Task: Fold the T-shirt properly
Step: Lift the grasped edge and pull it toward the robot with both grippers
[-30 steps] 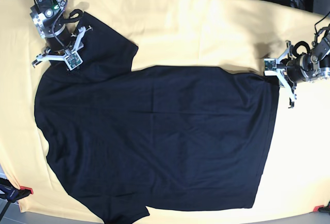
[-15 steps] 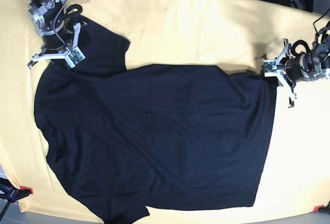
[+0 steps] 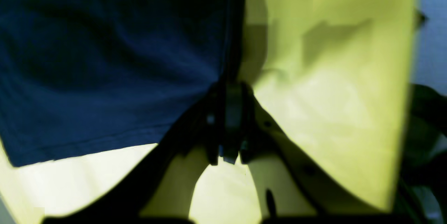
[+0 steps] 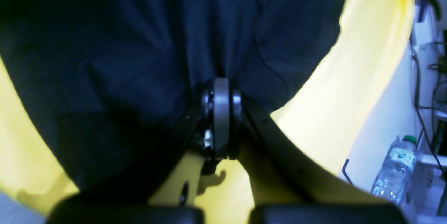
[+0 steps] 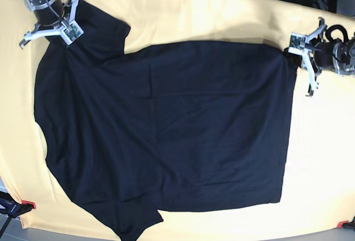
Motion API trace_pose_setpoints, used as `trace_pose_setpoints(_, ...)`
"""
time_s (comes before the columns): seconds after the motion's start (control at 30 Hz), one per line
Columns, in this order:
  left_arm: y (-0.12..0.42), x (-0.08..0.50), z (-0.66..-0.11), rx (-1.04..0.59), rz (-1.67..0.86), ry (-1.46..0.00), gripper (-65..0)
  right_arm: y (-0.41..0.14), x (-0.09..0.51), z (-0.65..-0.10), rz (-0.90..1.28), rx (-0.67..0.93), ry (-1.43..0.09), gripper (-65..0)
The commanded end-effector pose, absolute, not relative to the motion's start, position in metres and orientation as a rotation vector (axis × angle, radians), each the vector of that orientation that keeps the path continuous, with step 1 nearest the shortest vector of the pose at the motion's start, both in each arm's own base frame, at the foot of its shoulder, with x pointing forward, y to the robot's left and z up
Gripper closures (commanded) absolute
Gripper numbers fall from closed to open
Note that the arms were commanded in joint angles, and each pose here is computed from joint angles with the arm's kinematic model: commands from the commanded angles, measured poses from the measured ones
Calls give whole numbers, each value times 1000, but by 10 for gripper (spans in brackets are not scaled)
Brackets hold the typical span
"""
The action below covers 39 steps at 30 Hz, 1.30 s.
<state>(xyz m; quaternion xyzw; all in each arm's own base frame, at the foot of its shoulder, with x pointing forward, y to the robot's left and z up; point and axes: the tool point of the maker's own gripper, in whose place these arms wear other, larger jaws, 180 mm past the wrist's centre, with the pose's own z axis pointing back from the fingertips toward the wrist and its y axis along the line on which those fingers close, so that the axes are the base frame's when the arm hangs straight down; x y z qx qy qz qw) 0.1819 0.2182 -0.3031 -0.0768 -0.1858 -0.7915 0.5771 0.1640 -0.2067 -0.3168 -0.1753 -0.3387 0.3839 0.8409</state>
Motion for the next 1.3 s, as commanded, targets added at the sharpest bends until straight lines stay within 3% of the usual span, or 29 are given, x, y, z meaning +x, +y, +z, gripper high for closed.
trace_pose_setpoints(0.0, 222, 181, -298, -166, -1873, -424, 0, -207, 162, -312, 825, -379, -717, 0)
trace_pose_setpoints(0.3, 232, 148, -320, -202, -1911, -305, 0, -211, 111, -328, 832, -341, -546, 0)
trace_pose_setpoints(0.73, 210, 121, -288, -226, -2058, -294, 0, -228, 39, -344, 788, -323, -291, 0)
trace_pose_setpoints(0.93, 213, 120, -287, -169, -2010, -233, 0, -237, 40, -339, 801, -393, -299, 0)
trace_pose_setpoints(1.27, 242, 119, -285, 22, -1949, -25, 0, -226, 83, -324, 893, -452, -501, 0)
